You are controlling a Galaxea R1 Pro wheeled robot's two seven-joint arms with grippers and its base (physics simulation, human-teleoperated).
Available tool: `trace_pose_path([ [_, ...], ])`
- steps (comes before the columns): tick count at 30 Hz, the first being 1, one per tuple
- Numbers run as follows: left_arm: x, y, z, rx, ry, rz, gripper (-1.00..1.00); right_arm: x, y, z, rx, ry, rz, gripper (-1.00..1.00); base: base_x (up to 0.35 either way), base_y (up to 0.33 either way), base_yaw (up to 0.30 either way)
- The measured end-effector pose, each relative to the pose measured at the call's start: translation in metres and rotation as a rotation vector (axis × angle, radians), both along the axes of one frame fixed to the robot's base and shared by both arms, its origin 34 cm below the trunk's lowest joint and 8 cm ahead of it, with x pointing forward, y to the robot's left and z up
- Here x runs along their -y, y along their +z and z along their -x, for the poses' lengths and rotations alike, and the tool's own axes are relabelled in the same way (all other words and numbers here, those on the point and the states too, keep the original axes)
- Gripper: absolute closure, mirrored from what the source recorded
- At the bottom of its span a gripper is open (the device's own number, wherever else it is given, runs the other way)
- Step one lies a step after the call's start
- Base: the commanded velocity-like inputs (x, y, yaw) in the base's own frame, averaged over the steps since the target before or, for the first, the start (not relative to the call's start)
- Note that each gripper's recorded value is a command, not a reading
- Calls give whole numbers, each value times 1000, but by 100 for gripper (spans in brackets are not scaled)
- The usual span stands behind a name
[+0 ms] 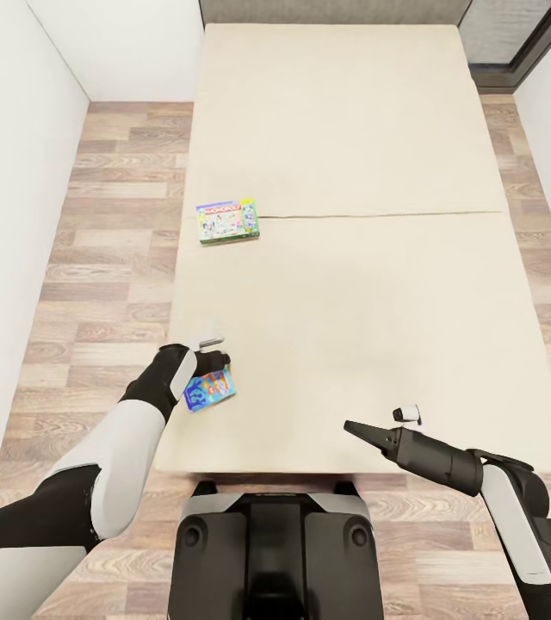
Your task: Put all the toys in the child's room - the three board games (two on the bed and one on the table), the two jigsaw puzzles on the table, and the tennis ball on the table - inside the toy box on the table in the child's room.
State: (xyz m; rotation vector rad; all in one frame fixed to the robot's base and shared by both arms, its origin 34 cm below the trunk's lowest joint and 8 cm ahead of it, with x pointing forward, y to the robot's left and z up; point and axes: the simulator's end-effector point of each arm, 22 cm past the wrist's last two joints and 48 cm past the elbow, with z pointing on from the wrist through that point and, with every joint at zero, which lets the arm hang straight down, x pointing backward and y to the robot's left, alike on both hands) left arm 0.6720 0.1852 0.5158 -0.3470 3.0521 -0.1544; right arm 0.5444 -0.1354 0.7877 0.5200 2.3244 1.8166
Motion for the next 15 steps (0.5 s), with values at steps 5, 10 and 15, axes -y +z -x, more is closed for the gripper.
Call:
trace_pose_path([
  [5,0,0,0,0,0,1,-100,-3,1,-1,0,-5,-7,-100,-157,-1,0],
  [10,0,0,0,0,0,0,-100,-4,1,-1,1,-7,-10,-100,-40,0,0],
  [15,0,0,0,0,-1,0,-100,-4,0,-1,-1,-7,-7,-100,-146,0,0],
])
